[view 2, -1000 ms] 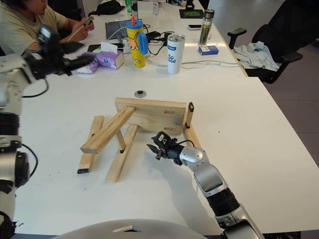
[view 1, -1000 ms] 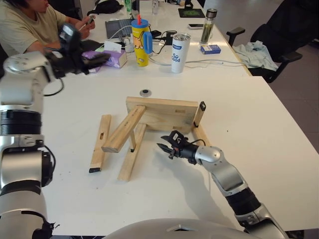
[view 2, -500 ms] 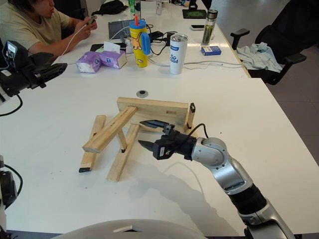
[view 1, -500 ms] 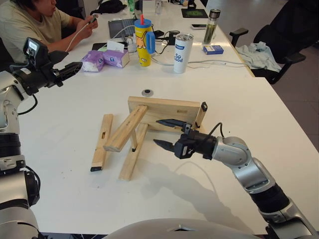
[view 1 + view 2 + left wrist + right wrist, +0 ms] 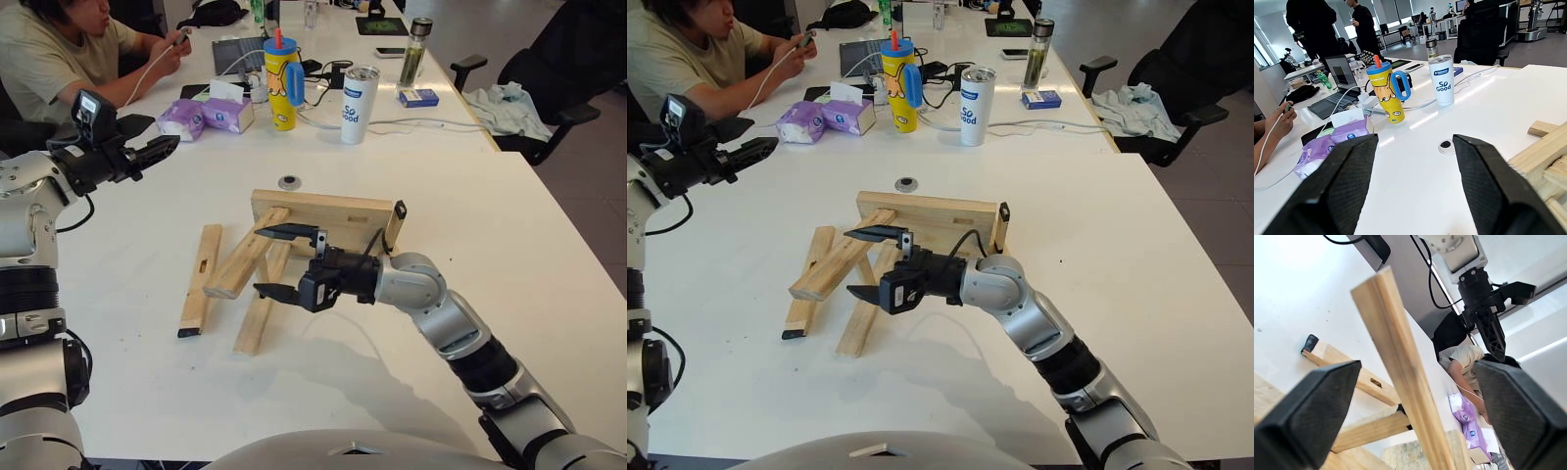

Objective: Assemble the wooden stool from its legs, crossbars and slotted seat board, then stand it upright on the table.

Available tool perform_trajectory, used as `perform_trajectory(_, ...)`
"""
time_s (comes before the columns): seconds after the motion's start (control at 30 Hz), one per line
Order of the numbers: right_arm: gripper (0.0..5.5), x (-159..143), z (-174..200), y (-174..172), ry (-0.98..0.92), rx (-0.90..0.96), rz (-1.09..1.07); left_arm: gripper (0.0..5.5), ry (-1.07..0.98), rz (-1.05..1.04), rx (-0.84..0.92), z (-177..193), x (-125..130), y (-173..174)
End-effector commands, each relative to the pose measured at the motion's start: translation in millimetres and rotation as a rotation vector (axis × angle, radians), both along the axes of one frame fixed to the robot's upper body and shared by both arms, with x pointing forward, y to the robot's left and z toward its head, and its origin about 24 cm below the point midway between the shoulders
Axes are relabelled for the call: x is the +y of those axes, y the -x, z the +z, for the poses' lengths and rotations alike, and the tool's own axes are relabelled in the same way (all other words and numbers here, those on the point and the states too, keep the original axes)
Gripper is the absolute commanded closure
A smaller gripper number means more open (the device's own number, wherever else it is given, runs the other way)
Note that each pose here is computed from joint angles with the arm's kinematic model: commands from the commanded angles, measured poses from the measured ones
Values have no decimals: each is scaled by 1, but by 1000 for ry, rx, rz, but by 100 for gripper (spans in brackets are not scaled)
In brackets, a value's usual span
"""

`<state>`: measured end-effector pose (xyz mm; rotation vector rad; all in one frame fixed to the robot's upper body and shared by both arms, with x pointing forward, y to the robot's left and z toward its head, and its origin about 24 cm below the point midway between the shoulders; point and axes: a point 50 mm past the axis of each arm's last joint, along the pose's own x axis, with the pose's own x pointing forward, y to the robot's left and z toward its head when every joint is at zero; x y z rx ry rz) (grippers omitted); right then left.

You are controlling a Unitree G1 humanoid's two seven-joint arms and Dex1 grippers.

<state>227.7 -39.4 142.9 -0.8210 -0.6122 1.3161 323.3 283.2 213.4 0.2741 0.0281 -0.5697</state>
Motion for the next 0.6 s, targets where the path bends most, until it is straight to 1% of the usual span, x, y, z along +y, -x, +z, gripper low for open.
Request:
perform_trajectory(0.03, 126, 11, -3, 1, 51, -14, 55, 267, 0, -23, -5, 3, -6, -3)
perform_trajectory(0.17, 126, 17, -5, 0, 39, 5, 48, 267, 7, -29, 4, -1, -8, -2)
perform_trajectory(0.27, 161, 20, -2, -2, 1, 35, 38, 267, 5, -30, 16, -5, -8, -1)
perform_trajectory(0.4, 232, 28, 5, -6, -52, 89, 30, 267, 17, -23, 12, -5, -8, -1)
perform_trajectory(0.6, 336, 34, 28, -20, -180, 243, -16, 267, 33, 1, -9, -4, -6, 0)
